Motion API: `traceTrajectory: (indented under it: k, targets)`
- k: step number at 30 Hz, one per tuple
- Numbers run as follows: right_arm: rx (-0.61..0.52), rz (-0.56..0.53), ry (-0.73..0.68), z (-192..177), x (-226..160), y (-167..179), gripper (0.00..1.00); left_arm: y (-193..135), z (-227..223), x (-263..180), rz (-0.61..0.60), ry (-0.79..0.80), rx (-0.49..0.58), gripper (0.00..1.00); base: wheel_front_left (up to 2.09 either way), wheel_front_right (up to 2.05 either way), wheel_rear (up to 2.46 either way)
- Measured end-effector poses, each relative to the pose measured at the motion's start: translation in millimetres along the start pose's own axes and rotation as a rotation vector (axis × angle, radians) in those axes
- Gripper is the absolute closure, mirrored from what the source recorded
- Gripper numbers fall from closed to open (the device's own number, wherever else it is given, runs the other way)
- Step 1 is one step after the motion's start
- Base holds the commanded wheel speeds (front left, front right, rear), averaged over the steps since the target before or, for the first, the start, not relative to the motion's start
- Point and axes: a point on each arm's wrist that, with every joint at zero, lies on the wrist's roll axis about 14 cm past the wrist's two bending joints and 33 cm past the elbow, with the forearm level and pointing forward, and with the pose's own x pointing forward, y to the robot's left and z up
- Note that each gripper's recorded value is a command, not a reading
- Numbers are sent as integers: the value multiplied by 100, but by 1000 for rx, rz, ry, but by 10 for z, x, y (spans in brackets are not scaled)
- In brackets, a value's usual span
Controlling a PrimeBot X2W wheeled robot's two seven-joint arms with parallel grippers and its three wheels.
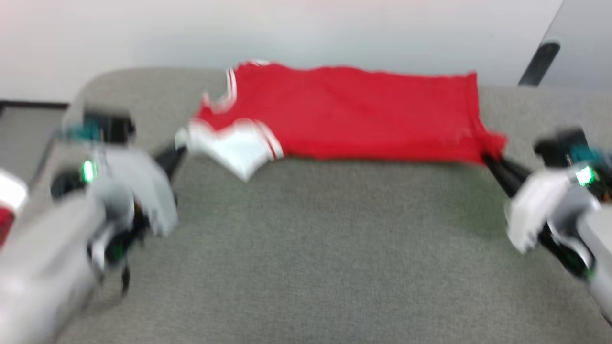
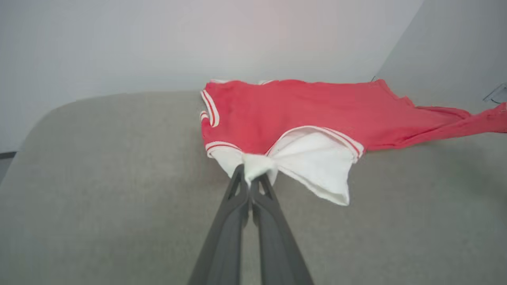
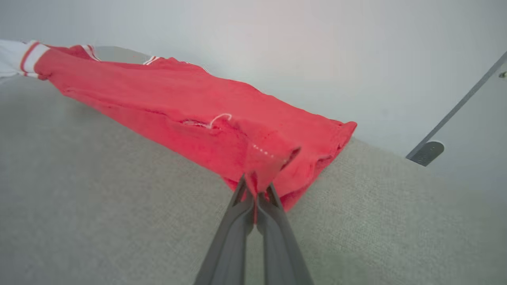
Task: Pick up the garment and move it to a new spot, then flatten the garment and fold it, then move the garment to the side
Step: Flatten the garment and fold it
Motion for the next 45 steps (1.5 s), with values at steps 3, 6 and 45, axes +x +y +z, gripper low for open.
traceTrajectory:
  k: [3, 6, 45]
  targets:
    - [9, 25, 10, -124, -277, 71, 100, -31, -262, -389, 28, 20, -38, 100, 0, 0, 0]
    - [30, 48, 55, -380, -533, 178, 100, -73, -515, -765, 60, 42, -78, 100, 0, 0, 0]
    - [99, -17, 234, -563, -349, 50, 100, -175, -592, -209, -24, 328, 98, 100, 0, 0, 0]
